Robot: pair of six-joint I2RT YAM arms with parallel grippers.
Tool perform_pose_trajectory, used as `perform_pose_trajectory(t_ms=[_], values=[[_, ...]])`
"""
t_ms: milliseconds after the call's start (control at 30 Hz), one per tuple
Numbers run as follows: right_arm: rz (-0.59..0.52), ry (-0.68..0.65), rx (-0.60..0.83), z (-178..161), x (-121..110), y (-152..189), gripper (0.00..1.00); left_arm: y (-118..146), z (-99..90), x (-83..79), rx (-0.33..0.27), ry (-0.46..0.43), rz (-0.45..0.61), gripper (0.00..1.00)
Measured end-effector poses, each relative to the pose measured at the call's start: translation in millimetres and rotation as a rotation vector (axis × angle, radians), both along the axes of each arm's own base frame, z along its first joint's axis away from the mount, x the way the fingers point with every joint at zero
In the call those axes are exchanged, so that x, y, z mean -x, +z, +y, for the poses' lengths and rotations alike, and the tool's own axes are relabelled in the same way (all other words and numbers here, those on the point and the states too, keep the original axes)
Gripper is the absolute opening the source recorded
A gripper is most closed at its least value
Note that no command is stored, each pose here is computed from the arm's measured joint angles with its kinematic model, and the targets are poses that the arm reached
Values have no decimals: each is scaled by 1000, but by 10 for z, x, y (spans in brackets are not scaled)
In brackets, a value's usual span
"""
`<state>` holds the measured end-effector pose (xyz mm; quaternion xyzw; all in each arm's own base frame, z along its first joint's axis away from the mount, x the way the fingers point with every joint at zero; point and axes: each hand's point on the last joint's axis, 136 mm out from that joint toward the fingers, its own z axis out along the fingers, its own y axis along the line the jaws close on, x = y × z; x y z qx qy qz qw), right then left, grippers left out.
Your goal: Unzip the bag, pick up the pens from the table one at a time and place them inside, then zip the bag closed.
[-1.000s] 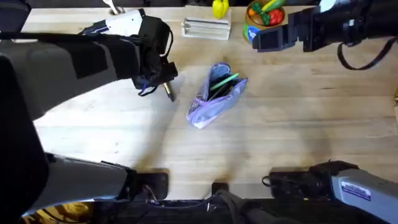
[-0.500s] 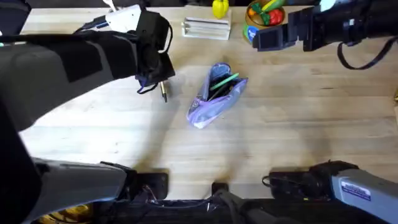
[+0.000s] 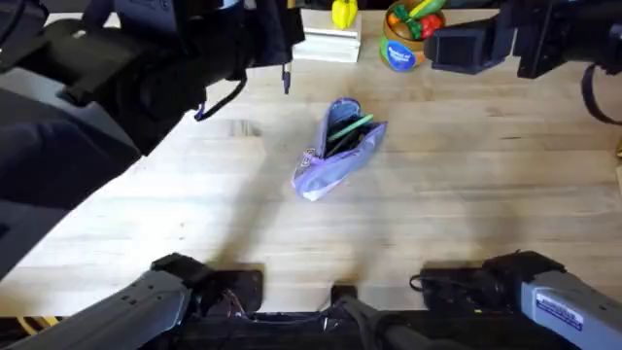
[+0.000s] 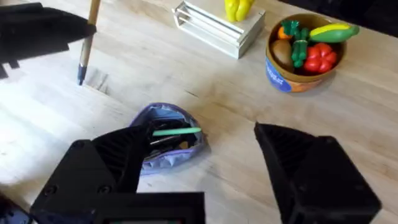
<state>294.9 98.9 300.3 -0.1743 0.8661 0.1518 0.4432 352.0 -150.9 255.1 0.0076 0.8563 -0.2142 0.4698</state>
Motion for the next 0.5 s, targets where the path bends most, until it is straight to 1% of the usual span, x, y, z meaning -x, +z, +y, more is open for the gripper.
perform_pose_trajectory(t_ms=[133,200,267,367,500], values=[[-20,-2,7,-17,26,44,998,-42,-410,183,-49,-178,-16,40],[-24,-3,10,-22,29,51,998,-23,-634,268,-64,-271,-49,40],[-25,-3,14,-25,27,49,998,-7,-816,356,-82,-350,-79,40],[-26,-4,15,-28,26,51,998,0,-1019,435,-99,-434,-117,40],[-27,-4,15,-28,25,51,998,-112,-1266,449,-102,-518,-128,40]])
